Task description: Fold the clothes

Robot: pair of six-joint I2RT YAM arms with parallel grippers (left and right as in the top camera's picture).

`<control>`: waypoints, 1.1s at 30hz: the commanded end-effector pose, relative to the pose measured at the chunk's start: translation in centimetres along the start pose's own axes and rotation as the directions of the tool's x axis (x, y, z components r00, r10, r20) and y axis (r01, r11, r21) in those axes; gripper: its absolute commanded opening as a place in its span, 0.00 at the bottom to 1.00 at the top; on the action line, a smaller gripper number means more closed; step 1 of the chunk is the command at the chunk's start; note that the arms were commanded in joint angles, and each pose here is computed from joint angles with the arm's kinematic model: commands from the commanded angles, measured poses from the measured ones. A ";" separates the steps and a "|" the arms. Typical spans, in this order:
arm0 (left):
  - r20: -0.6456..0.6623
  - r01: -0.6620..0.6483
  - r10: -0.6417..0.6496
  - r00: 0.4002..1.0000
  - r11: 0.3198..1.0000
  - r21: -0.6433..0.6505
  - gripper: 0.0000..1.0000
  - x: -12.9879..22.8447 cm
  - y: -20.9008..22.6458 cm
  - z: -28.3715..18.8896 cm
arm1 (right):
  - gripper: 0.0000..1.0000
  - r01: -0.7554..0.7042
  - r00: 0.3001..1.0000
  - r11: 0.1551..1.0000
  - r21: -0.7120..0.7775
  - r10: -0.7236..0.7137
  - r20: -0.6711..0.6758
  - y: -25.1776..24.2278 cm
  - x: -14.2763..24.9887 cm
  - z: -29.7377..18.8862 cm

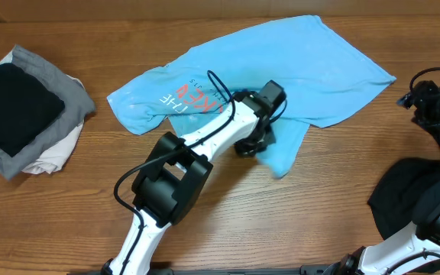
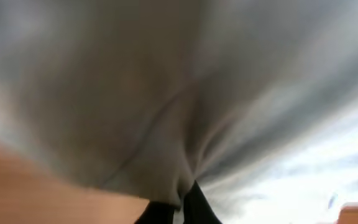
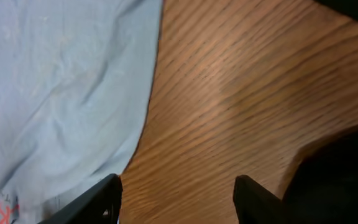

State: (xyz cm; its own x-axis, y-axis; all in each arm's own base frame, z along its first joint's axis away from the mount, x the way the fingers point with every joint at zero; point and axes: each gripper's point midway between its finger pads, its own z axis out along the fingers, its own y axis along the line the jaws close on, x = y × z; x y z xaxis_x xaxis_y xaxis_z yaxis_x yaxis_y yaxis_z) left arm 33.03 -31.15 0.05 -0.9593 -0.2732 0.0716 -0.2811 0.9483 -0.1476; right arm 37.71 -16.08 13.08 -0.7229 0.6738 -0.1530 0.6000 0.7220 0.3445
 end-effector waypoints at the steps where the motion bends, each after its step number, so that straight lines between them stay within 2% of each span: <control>1: -0.163 -0.111 0.094 0.982 0.989 -0.095 0.04 1.2 5.0 -0.5 | 0.61 0.003 1.000 0.996 0.090 -0.002 -0.010 -1.4 0.4 -0.2; 2: -0.207 -0.168 0.137 0.969 0.975 -0.144 0.04 1.2 7.5 -2.4 | 0.62 -0.004 0.999 0.995 0.103 0.008 -0.039 -1.7 1.2 -0.2; 5: -0.181 -0.140 0.092 0.979 0.951 -0.274 0.04 -0.2 11.8 -5.3 | 0.62 -0.010 0.997 0.994 0.112 0.019 -0.080 -1.9 2.3 0.0; 7: -0.143 -0.105 0.062 0.988 0.944 -0.314 0.04 -1.4 13.7 -7.1 | 0.61 0.010 0.994 0.993 0.115 0.003 -0.111 -2.0 3.1 0.6; 12: -0.074 -0.004 -0.019 0.997 0.957 -0.289 0.04 -3.2 16.4 -11.2 | 0.61 0.023 0.988 0.993 0.113 -0.006 -0.154 -2.1 4.8 2.4; 17: -0.020 0.038 -0.046 0.999 0.953 -0.300 0.04 -2.9 18.8 -14.7 | 0.60 0.058 0.987 0.995 0.078 -0.046 -0.155 -1.2 5.4 4.4; 21: -0.034 0.032 -0.045 0.998 0.950 -0.309 0.04 -1.0 20.1 -15.1 | 0.60 0.097 0.989 0.993 0.061 -0.089 -0.119 -0.3 5.1 5.9; 30: -0.107 0.056 -0.103 0.989 0.924 -0.379 0.04 3.4 24.0 -11.9 | 0.59 0.165 0.983 0.986 0.020 -0.163 -0.084 1.7 5.8 8.6; 33: -0.135 0.051 -0.114 0.984 0.914 -0.403 0.04 4.6 25.0 -11.0 | 0.56 0.156 0.987 0.988 0.006 -0.156 -0.050 2.3 5.4 9.2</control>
State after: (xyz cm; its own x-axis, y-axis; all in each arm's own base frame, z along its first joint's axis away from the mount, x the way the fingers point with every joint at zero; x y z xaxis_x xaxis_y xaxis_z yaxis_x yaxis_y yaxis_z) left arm 23.16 -7.60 7.50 -0.9110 -0.3396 0.2340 -0.2839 0.9280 0.2412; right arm 38.11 -9.95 4.87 -0.8305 0.5334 -0.1604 0.4763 0.8294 0.2920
